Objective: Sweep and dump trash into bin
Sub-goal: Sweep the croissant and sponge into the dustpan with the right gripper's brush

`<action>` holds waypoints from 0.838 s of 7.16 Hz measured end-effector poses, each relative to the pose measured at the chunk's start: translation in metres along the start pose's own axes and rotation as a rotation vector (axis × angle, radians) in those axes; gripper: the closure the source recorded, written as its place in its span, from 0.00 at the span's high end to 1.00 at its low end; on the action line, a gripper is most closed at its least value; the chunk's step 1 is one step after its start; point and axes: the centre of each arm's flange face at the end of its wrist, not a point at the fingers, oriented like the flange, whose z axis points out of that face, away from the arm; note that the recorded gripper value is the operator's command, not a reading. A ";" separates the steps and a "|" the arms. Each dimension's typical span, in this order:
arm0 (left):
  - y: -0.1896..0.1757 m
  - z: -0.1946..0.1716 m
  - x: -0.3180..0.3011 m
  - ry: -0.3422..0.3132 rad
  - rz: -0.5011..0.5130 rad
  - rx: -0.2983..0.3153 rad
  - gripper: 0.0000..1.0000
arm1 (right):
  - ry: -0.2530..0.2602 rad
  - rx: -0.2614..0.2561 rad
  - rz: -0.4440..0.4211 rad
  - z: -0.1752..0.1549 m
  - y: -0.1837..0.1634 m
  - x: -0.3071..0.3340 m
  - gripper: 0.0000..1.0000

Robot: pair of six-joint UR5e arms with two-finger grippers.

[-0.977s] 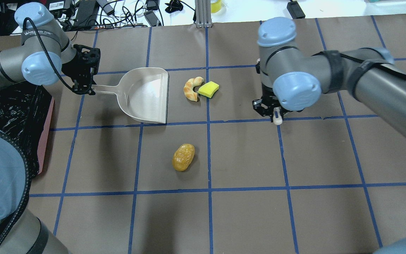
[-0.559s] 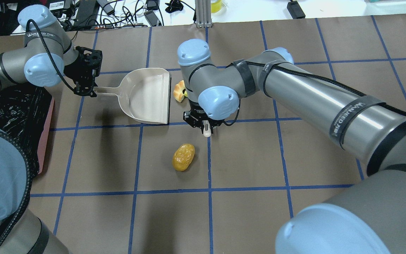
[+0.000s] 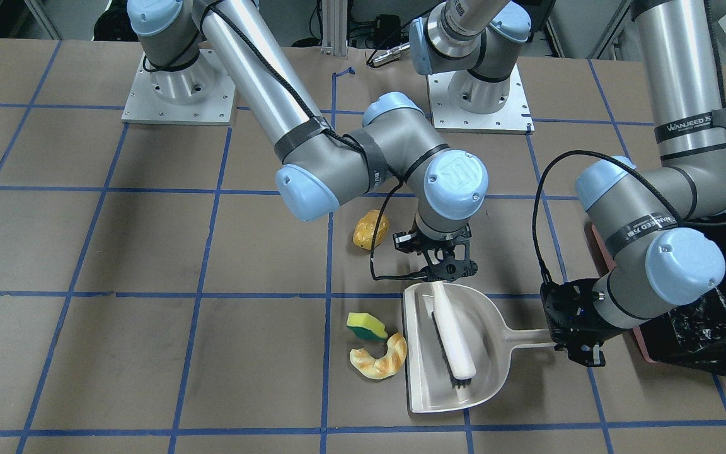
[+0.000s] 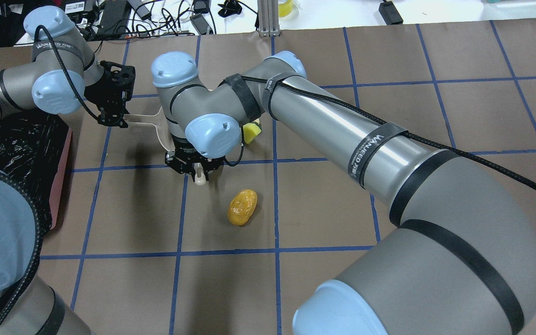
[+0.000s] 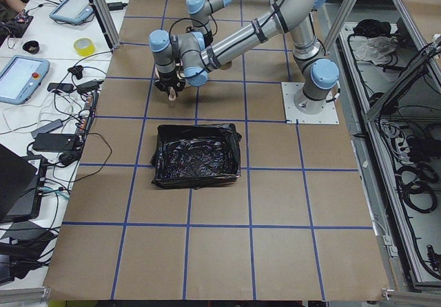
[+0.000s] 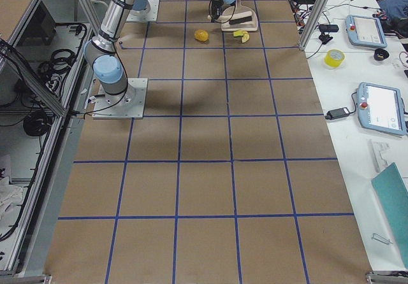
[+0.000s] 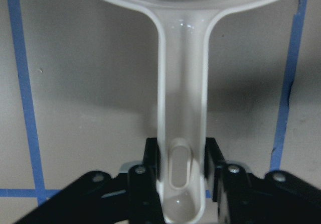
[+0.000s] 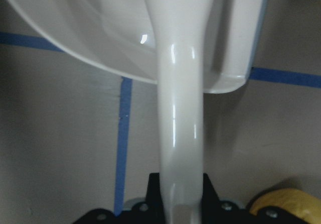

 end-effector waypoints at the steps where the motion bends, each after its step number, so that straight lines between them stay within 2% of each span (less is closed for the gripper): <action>1: 0.000 0.000 0.000 0.000 0.000 0.000 0.07 | -0.008 -0.004 -0.006 -0.010 0.002 -0.008 0.00; 2: 0.000 0.000 0.000 0.000 -0.001 0.001 0.07 | 0.004 -0.016 -0.001 -0.023 0.005 -0.003 0.00; 4: 0.001 0.000 0.000 0.000 -0.002 0.001 0.07 | 0.096 -0.023 0.043 -0.067 0.006 0.041 0.00; 6: 0.000 0.000 0.000 0.000 -0.002 0.001 0.07 | 0.162 -0.056 0.149 -0.095 -0.006 0.110 0.00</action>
